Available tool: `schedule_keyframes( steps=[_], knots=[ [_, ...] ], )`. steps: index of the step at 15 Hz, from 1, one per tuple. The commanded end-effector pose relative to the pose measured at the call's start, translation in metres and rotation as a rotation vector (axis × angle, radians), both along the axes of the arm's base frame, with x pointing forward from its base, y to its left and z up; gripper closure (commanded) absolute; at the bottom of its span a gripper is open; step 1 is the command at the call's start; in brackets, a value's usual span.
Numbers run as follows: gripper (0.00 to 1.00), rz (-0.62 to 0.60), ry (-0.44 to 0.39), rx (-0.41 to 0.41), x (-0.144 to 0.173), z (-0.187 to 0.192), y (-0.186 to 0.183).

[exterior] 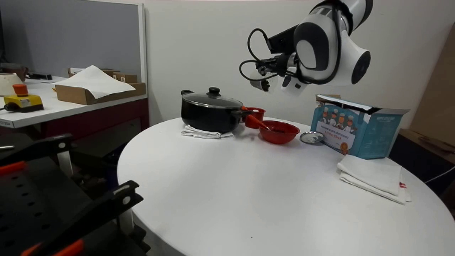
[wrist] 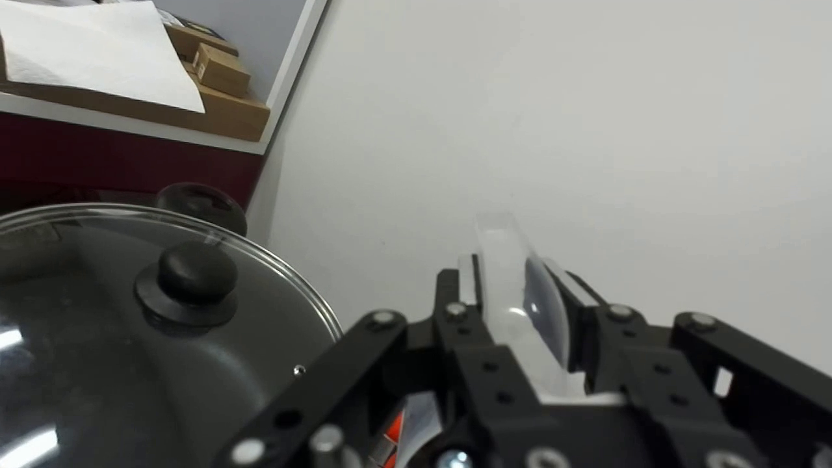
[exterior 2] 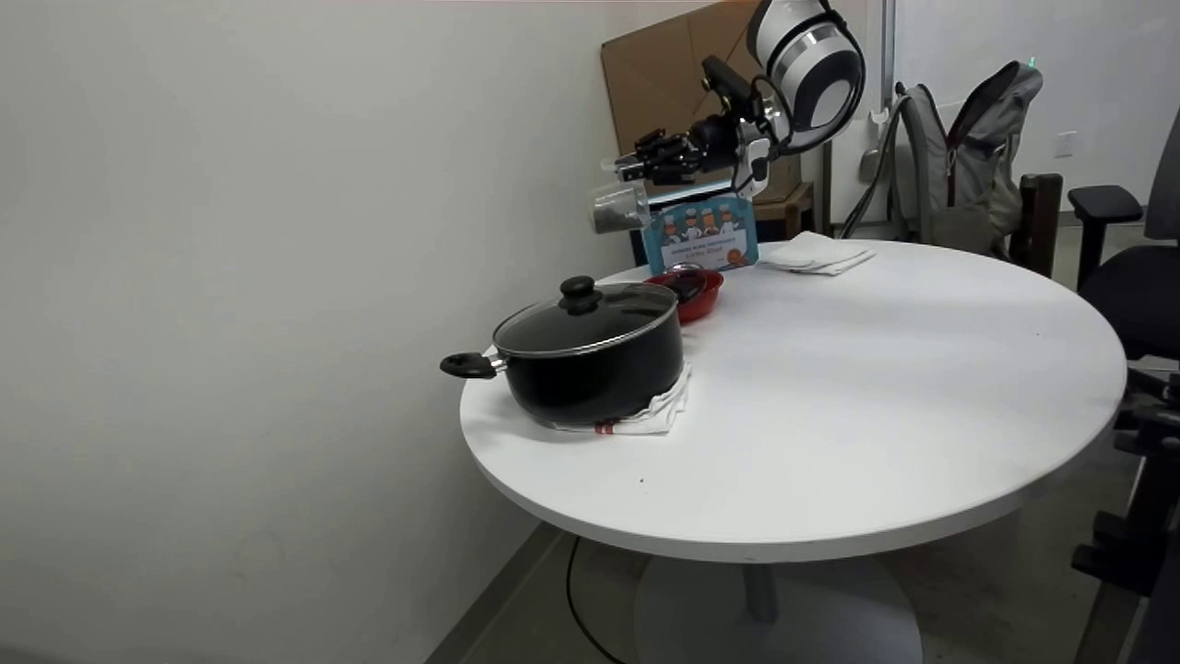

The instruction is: Pick up the jar and pour some of its contents in the bowl

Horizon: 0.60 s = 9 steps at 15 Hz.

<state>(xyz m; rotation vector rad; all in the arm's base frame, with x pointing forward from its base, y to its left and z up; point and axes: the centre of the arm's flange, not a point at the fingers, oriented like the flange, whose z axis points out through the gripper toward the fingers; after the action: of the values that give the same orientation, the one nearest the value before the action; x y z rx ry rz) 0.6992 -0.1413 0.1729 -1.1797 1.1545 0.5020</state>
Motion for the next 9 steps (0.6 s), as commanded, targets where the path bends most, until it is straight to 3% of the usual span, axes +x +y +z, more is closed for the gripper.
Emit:
schedule_keyframes(
  steps=[1,9],
  knots=[
    [0.87,-0.009,0.012,-0.01,0.006,0.007,-0.007],
    [0.87,-0.06,0.012,0.002,0.001,-0.002,-0.032]
  ],
)
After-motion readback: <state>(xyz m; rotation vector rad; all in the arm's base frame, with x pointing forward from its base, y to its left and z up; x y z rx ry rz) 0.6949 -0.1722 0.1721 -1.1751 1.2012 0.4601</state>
